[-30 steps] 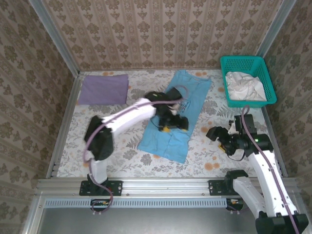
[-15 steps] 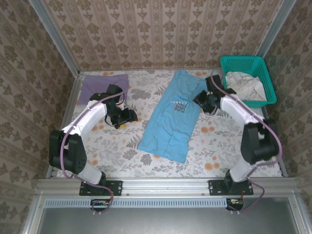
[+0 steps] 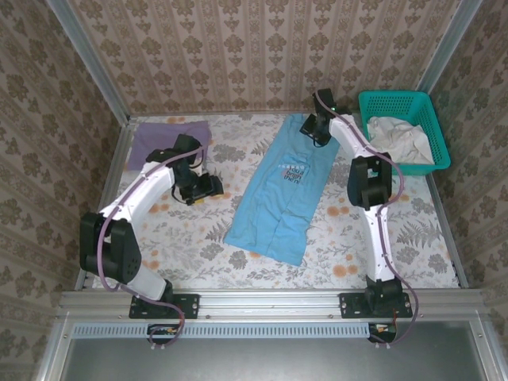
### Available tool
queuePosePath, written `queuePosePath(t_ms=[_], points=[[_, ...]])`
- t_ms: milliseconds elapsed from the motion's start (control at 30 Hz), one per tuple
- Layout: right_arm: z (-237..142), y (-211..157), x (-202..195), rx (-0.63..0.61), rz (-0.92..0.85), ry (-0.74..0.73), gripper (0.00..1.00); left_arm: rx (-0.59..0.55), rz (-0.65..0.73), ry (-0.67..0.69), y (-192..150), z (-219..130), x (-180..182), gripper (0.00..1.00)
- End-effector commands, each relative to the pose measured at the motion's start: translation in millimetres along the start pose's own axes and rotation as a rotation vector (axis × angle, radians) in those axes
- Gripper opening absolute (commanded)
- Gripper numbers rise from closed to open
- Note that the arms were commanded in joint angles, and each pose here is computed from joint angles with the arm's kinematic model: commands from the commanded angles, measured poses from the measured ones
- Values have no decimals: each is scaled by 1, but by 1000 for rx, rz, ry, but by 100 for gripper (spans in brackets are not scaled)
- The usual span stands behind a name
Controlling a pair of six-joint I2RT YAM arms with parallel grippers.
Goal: Fold and stack the t-shirts
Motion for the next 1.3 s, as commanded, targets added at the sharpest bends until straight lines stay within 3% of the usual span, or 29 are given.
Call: queuePosePath(t_ms=[0,133,367,533,733,867,1067,1267], points=[[3,-7,5,50,-54,-97,52,36,107,99,-6,-3,12,61],[20,-19,24,63,-92,-90,53,32,169,143,-1,1,24,61],[45,-53,41,157,-144,-66,53,19,125,154,5,8,35,60],[63,-77,60,238,-147,44,52,11,94,173,6,11,41,61],[74,-98,101,234,-220,210,53,11,70,194,6,12,47,63],[70,-103,131,187,-260,323,59,31,60,191,4,18,49,65],[19,-67,156,57,-255,447,69,50,58,168,2,25,46,71],[-94,-20,159,-105,-290,471,78,122,99,93,-8,32,36,73]])
Point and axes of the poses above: each hand's point on the last joint's axis, 136 mm out from that joint toward the fingers, its own z axis out along the fingers, its own x axis along the line the jaws close on, y = z × x, the point moved 8 cm from there along -z, back along the fingers, and after that the axes turned 11 degrees about -z, right-handed, at the moved point
